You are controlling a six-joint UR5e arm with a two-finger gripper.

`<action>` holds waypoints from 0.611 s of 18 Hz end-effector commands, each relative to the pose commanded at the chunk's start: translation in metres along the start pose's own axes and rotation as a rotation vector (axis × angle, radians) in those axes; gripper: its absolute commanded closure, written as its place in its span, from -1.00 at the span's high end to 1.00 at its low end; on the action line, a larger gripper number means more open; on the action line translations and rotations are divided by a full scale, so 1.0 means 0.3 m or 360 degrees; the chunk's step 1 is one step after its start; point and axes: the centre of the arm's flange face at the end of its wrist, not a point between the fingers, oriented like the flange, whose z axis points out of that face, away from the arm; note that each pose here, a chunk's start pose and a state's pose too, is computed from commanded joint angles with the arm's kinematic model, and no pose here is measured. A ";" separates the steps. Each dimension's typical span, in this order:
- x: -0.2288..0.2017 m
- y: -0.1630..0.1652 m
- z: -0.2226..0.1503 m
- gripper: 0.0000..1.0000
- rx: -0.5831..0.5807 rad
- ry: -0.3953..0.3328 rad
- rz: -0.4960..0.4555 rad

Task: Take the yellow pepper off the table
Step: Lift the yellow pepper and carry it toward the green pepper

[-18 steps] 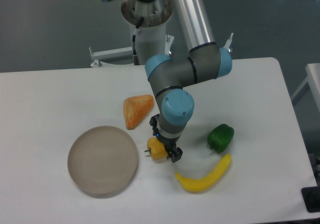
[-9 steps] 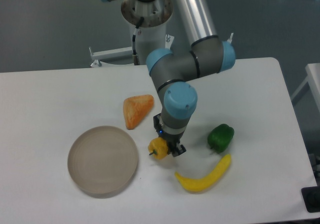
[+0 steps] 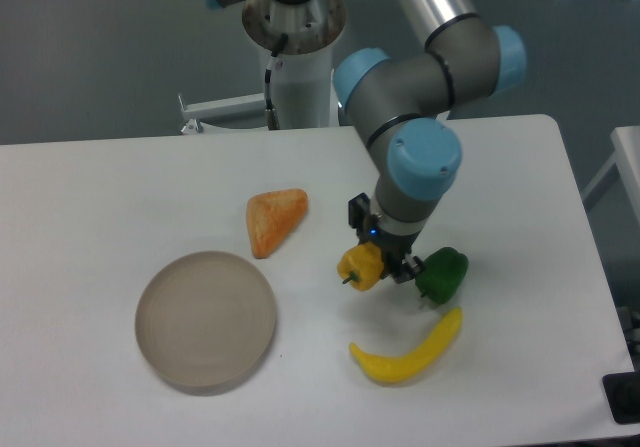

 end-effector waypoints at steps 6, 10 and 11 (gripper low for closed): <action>-0.024 0.077 -0.081 -0.94 -0.0047 -0.0016 0.0217; -0.022 0.088 -0.060 -0.93 -0.0090 -0.0003 0.0300; -0.021 0.079 -0.046 -0.92 -0.0093 0.0005 0.0331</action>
